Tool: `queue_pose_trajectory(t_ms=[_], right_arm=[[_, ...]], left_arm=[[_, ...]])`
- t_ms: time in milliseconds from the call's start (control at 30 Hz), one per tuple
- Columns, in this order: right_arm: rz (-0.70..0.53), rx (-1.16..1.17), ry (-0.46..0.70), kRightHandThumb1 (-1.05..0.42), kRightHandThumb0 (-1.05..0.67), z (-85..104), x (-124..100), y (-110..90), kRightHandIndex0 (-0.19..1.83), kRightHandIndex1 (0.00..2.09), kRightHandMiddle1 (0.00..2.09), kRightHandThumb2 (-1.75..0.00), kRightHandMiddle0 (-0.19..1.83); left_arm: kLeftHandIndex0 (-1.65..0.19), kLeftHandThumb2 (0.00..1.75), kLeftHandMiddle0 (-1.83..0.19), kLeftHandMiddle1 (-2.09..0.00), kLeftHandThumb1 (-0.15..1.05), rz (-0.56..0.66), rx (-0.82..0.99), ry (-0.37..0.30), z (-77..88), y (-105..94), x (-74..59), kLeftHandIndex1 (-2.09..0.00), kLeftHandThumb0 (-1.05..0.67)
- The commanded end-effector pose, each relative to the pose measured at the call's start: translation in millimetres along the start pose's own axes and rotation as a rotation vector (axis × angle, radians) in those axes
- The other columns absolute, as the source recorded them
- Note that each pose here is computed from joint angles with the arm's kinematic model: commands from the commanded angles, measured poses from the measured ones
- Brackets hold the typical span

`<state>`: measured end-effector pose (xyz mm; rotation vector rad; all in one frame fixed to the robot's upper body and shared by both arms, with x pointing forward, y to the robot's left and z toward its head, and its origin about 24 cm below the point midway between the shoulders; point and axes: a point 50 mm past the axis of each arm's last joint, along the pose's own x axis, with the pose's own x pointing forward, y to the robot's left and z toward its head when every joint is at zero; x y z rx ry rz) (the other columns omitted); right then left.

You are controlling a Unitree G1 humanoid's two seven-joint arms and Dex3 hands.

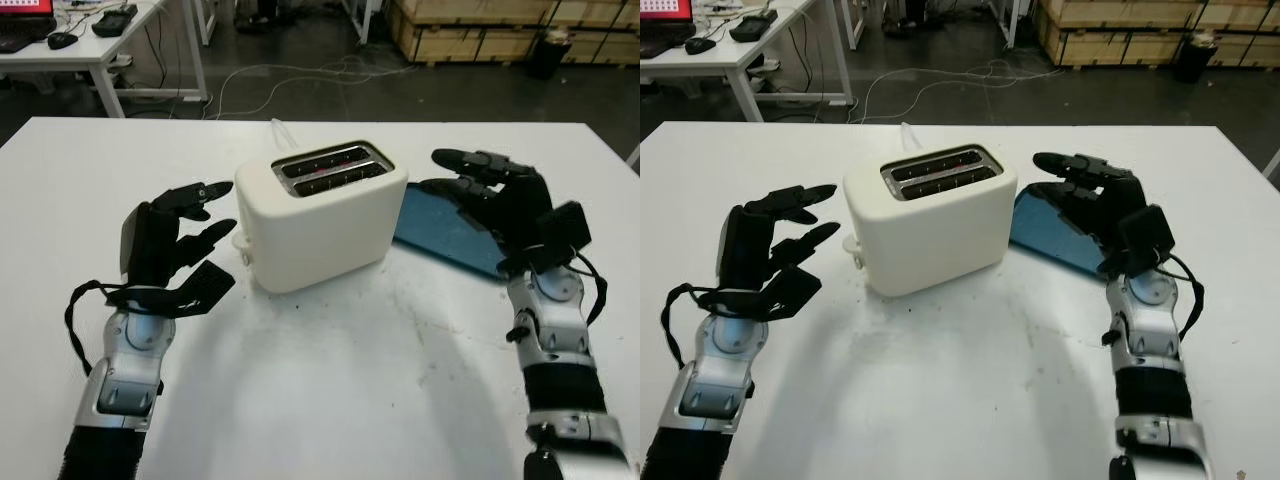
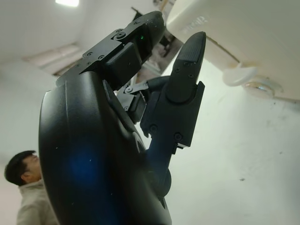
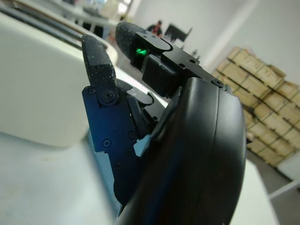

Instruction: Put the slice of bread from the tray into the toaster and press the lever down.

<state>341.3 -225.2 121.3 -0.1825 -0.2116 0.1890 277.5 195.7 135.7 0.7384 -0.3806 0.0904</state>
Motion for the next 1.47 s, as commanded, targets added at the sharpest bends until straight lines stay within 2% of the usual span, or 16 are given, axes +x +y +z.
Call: queue_pose_trajectory(t_ms=[0,167,333,467,700,1000,1267,1433], right_arm=[[0.028,-0.071,-0.024,-0.82,-0.5,13.8,13,-9,0.86,0.36,0.0,0.0,0.95],[0.085,-0.259,-0.004,-0.78,-0.48,36.2,32,-23,0.85,0.33,0.0,0.0,0.92],[0.115,-0.411,-0.005,-0.74,-0.46,51.6,42,-25,0.83,0.27,0.0,0.0,0.87],[0.121,-0.53,-0.017,-0.74,-0.54,63.8,46,-25,0.84,0.23,0.0,0.0,0.86],[0.118,-0.609,-0.052,-0.74,-0.55,73.5,50,-27,0.86,0.2,0.01,0.0,0.87],[0.114,-0.708,-0.056,-0.78,-0.66,77.2,56,-23,0.89,0.18,0.01,-0.01,0.89],[0.125,-0.71,-0.077,-0.77,-0.63,78.4,57,-23,0.91,0.17,0.01,0.0,0.89],[0.131,-0.709,-0.078,-0.77,-0.63,78.9,57,-22,0.9,0.16,0.0,0.0,0.89]], left_arm=[[-0.92,0.0,-0.48,-1.16,0.88,-0.013,0.027,-0.032,7.0,15.7,9.0,0.0,-0.46],[-0.95,0.0,-0.55,-1.08,0.84,-0.047,0.158,-0.076,16.9,45.7,27.4,-0.02,-0.47],[-0.99,0.0,-0.64,-1.04,0.79,-0.06,0.232,-0.086,20.7,62.4,44.5,-0.04,-0.47],[-1.0,0.0,-0.65,-1.02,0.78,-0.082,0.276,-0.084,25.7,67.2,53.9,-0.05,-0.49],[-1.01,0.0,-0.68,-1.02,0.76,-0.098,0.32,-0.082,27.1,63.7,64.0,-0.05,-0.47],[-1.01,0.01,-0.68,-0.99,0.77,-0.138,0.352,-0.069,25.3,59.7,65.3,-0.05,-0.44],[-1.0,0.01,-0.69,-0.98,0.8,-0.17,0.372,-0.025,26.4,59.2,62.6,-0.04,-0.43],[-1.0,0.0,-0.68,-0.98,0.8,-0.172,0.375,-0.024,27.9,59.8,62.9,-0.04,-0.42]])
